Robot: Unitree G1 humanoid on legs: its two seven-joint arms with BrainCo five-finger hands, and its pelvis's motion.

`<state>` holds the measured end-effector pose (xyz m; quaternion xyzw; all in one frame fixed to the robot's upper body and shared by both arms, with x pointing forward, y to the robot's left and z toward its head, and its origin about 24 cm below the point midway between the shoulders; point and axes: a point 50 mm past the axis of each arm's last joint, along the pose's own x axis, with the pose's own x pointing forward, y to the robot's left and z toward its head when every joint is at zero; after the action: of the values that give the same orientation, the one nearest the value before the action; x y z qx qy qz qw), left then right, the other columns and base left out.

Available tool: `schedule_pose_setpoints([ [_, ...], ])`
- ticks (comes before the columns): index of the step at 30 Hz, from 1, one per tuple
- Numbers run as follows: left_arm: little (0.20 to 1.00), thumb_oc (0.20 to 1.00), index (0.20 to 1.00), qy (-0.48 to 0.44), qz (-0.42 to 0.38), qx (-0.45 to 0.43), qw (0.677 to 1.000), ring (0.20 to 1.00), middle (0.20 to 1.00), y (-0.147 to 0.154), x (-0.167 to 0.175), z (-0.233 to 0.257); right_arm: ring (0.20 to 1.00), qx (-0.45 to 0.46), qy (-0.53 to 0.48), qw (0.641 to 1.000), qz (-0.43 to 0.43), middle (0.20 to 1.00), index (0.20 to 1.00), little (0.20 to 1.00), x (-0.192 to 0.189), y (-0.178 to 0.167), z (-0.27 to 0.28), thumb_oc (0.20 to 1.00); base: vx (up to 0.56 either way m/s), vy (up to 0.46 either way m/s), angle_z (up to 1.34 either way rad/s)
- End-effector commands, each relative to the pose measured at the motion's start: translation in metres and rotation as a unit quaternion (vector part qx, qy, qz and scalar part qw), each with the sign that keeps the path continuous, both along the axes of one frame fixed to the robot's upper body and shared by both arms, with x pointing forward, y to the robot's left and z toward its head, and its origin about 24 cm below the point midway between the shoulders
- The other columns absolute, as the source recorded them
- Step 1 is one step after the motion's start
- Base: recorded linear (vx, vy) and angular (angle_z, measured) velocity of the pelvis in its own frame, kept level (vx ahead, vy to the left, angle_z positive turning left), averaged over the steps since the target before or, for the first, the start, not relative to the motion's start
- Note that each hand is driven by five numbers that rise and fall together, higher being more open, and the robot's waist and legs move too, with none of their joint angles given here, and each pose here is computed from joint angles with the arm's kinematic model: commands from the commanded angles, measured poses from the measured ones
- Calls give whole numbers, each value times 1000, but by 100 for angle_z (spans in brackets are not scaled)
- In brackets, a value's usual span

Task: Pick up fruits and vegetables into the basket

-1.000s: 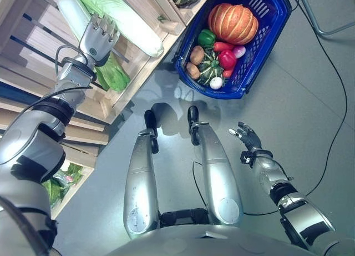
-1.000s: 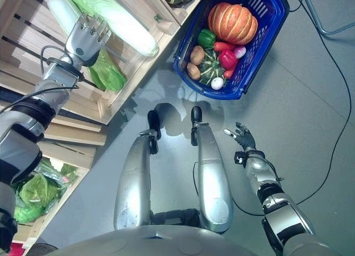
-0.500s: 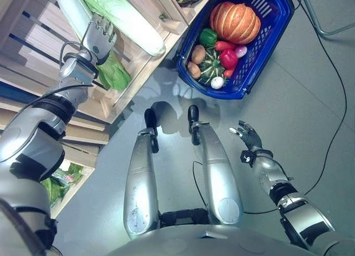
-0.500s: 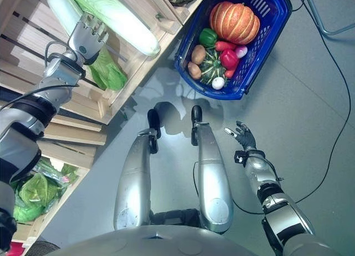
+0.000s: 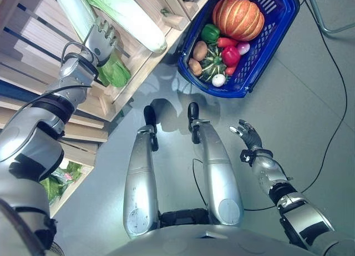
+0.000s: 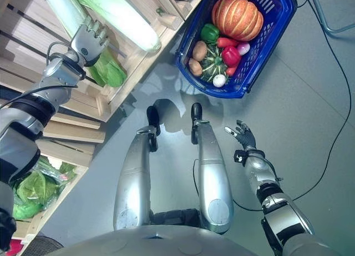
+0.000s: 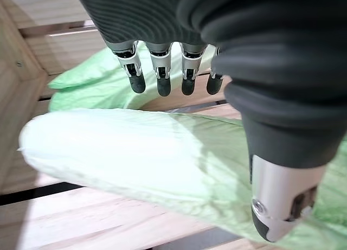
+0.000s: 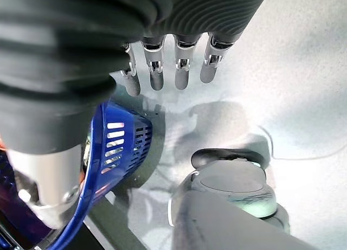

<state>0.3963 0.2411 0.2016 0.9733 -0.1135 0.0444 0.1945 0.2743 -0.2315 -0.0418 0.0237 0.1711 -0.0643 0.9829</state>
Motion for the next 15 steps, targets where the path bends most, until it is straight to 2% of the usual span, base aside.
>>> schedule_pose_setpoints([
  [1, 1000, 1000, 1000, -59, 27, 10, 998, 1000, 1000, 11, 1, 33, 1000, 30, -24, 999, -34, 1000, 1000, 1000, -7, -3, 1, 1000, 0, 0, 0],
  [7, 1000, 1000, 1000, -78, 77, 22, 994, 1000, 1000, 11, 4, 38, 1000, 43, -39, 997, -52, 1000, 1000, 1000, -1, -3, 8, 1000, 0, 0, 0],
  [8, 918, 918, 918, -83, 84, 25, 993, 918, 918, 11, 4, 38, 1000, 44, -40, 997, -53, 1000, 1000, 1000, 0, -3, 8, 1000, 0, 0, 0],
  [9, 755, 755, 755, -87, 89, 29, 992, 755, 755, 11, 4, 38, 1000, 45, -41, 997, -53, 1000, 1000, 1000, 0, -3, 9, 1000, 0, 0, 0],
  [10, 755, 755, 755, -88, 90, 30, 992, 755, 755, 11, 4, 38, 1000, 45, -41, 997, -53, 1000, 1000, 1000, 0, -3, 9, 1000, 0, 0, 0],
  [11, 200, 200, 200, -96, 94, 35, 990, 200, 200, 8, 5, 38, 1000, 48, -42, 997, -52, 1000, 1000, 1000, 0, -3, 9, 1000, 0, 0, 0],
  [15, 200, 200, 200, -111, 91, 44, 989, 200, 200, 4, 6, 42, 1000, 55, -47, 996, -53, 1000, 1000, 1000, 0, -1, 9, 1000, 0, 0, 0],
])
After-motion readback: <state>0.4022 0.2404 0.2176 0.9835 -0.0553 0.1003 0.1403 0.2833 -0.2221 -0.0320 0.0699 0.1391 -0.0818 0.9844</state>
